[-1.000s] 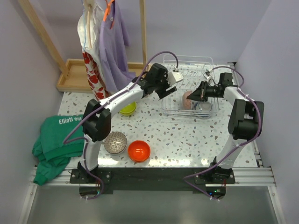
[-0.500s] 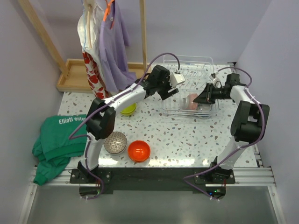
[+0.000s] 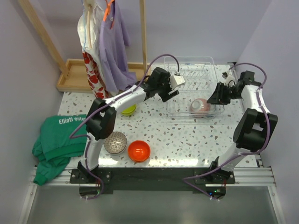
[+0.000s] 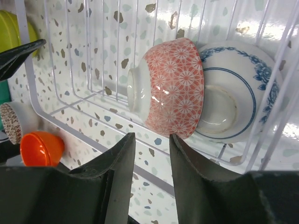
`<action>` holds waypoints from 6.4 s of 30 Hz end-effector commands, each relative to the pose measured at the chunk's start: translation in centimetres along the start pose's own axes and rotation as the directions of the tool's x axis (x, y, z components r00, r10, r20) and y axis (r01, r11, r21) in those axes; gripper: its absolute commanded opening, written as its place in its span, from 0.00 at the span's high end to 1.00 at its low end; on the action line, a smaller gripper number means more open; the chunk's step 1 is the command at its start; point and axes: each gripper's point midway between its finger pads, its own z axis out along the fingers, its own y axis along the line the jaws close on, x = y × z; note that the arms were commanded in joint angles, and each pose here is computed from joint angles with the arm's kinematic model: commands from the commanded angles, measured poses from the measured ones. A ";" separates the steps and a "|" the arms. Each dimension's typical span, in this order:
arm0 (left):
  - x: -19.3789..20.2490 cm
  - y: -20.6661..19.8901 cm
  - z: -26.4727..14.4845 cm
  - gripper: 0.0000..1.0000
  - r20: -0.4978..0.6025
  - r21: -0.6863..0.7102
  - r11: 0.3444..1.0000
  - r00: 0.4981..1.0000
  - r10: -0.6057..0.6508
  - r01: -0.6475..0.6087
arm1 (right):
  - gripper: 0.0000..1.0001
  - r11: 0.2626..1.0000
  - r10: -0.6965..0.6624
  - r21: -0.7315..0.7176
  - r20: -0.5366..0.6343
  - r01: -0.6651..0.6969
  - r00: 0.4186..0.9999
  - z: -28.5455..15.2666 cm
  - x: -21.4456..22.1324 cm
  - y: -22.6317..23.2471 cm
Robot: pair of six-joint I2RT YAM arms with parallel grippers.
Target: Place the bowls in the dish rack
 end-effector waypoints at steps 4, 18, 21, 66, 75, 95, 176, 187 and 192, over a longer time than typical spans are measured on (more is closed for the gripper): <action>-1.9 0.1 -2.9 0.18 0.052 -0.017 1.000 0.999 -0.001 0.002 | 0.71 0.984 -0.159 0.093 0.097 0.150 0.983 -1.7 -2.0 1.6; -0.3 -0.6 -2.7 0.18 0.012 -0.006 1.000 1.000 -0.002 0.002 | 0.97 0.962 -0.251 0.118 0.031 0.246 0.967 2.7 -1.9 4.1; 0.0 -0.5 -2.6 0.18 0.004 -0.010 1.000 1.000 0.000 0.000 | 0.97 0.958 -0.260 0.131 0.012 0.256 0.966 3.3 -2.0 3.8; 0.5 0.0 -3.2 0.18 -0.011 -0.048 0.999 1.000 0.013 -0.013 | 1.00 0.794 -0.256 0.503 -0.232 0.341 0.939 1.0 -1.0 -4.1; 0.5 0.2 -3.7 0.18 -0.012 -0.061 0.998 1.000 0.021 -0.021 | 1.00 0.771 -0.232 0.547 -0.235 0.326 0.944 -0.5 -1.4 -5.8; -0.3 0.3 -4.8 0.18 0.010 -0.070 0.997 1.000 0.021 -0.021 | 1.00 0.793 -0.235 0.528 -0.196 0.305 0.952 -1.7 -0.8 -4.6; 25.6 -7.7 -35.8 0.12 -0.455 -0.241 0.967 0.890 -0.033 -0.087 | 0.45 -0.077 -0.960 -0.441 0.274 0.894 0.053 7.0 25.9 34.4; 24.3 -6.3 -36.6 0.12 -0.417 -0.307 0.947 0.908 -0.048 -0.091 | 0.49 -0.198 -0.958 -0.501 0.279 0.842 -0.059 7.2 30.5 34.4; 23.2 -5.4 -37.5 0.11 -0.391 -0.347 0.934 0.918 -0.063 -0.083 | 0.51 -0.197 -0.966 -0.528 0.248 0.826 -0.072 7.9 31.7 33.6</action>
